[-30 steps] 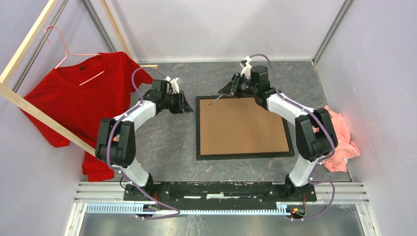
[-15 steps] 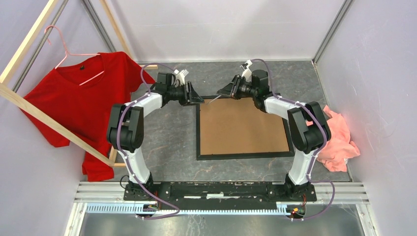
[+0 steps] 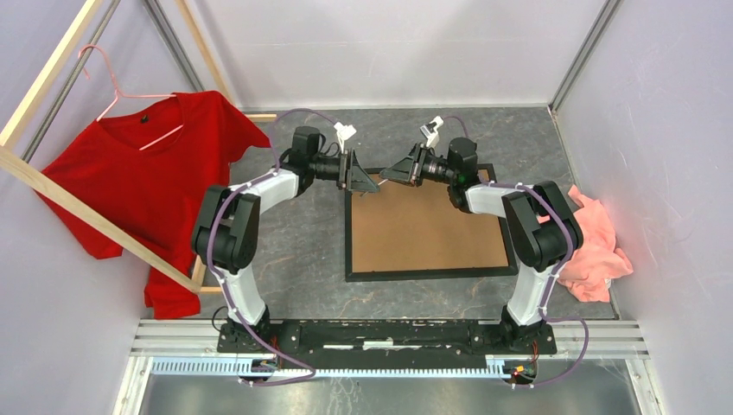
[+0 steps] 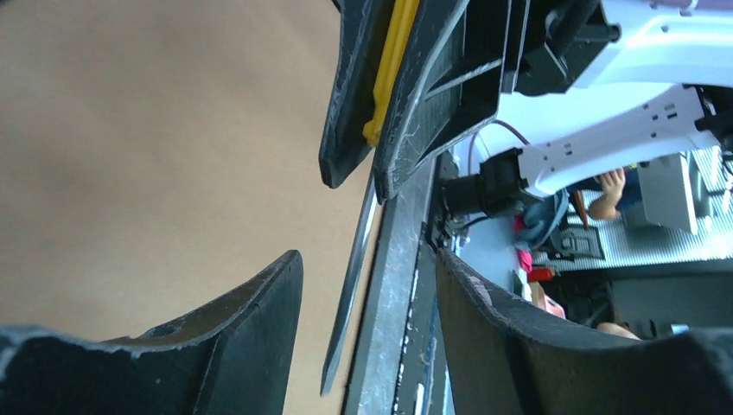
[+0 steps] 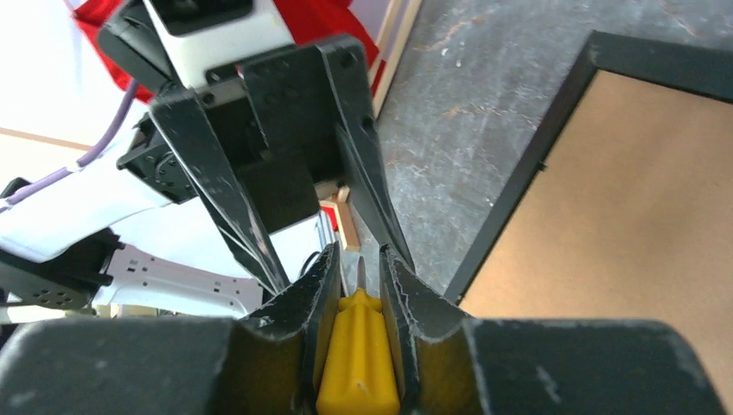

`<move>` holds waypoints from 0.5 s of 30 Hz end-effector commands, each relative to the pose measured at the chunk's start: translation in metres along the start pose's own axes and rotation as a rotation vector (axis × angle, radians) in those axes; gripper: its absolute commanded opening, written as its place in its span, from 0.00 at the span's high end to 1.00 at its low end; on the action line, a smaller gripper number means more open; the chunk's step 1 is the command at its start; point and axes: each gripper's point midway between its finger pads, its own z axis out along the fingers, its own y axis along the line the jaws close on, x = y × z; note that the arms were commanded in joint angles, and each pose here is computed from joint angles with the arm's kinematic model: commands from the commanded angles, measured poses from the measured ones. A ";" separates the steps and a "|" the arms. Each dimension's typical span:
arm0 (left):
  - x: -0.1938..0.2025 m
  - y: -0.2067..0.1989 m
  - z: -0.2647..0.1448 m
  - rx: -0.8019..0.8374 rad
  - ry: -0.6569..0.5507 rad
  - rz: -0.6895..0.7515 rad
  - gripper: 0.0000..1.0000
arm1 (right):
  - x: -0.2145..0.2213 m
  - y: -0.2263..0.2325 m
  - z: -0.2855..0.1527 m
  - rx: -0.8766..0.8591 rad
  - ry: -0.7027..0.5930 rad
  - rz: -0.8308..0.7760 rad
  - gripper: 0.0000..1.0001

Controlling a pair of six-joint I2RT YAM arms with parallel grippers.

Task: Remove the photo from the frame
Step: Adjust the screwdriver.

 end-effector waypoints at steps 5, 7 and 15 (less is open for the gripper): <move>0.007 -0.042 0.004 0.139 0.082 0.082 0.41 | -0.012 0.050 -0.008 -0.176 -0.029 -0.139 1.00; 0.009 -0.046 0.005 0.152 0.091 0.083 0.48 | -0.013 0.047 -0.009 -0.179 -0.028 -0.144 1.00; 0.011 -0.047 0.005 0.156 0.097 0.079 0.85 | -0.009 0.042 -0.012 -0.188 0.006 -0.157 1.00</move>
